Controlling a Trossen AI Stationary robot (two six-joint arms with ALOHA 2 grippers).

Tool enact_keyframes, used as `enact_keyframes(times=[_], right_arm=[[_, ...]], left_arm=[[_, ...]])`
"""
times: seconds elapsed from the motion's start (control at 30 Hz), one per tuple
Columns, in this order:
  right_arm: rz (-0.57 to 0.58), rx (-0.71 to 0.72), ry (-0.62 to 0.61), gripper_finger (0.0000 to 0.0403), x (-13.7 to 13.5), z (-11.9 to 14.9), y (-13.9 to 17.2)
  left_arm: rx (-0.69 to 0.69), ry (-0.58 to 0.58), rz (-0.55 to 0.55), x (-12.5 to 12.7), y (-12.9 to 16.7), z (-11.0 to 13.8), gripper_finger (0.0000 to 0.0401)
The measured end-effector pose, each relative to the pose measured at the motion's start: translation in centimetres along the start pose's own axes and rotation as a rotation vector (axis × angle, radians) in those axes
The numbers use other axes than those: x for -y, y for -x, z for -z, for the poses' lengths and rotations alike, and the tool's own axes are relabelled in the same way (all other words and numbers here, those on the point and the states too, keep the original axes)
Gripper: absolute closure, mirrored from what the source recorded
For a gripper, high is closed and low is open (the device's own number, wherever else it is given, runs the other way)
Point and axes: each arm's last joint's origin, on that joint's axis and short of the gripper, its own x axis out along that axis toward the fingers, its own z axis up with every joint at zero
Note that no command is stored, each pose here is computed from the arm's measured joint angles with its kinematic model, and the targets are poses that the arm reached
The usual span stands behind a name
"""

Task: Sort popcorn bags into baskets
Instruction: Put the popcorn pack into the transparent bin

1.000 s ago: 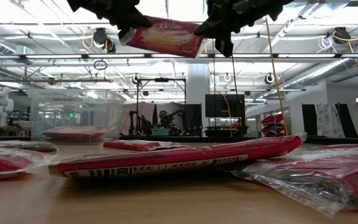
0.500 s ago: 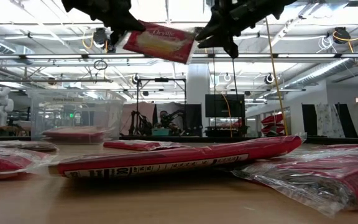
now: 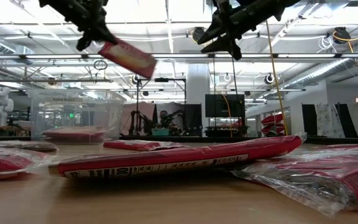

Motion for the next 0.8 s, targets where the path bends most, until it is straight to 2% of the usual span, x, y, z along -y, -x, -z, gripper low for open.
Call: enact_keyframes(times=[0.2, 0.33, 0.47, 0.7, 0.8], right_arm=[[0.001, -0.001, 0.008, 0.0273, 0.0, 0.0, 0.0], [0.0, -0.001, 0.008, 0.0273, 0.0, 0.0, 0.0], [0.002, -0.004, 0.007, 0.0273, 0.0, 0.0, 0.0], [0.015, -0.036, 0.007, 0.0273, 0.2, 0.4, 0.0], [0.018, -0.045, 0.019, 0.0273, 0.2, 0.5, -0.1]], left_arm=[[0.003, 0.087, -0.082, -1.3, 2.0, -0.6, 0.0397], [-0.019, 0.167, -0.193, -2.3, 3.4, -0.5, 0.0397], [-0.061, 0.197, -0.299, -3.1, 4.5, 0.0, 0.0397], [-0.132, 0.235, -0.362, -3.7, 5.5, 0.7, 0.0397], [-0.147, 0.209, -0.372, -3.8, 5.4, 0.8, 0.0397]])
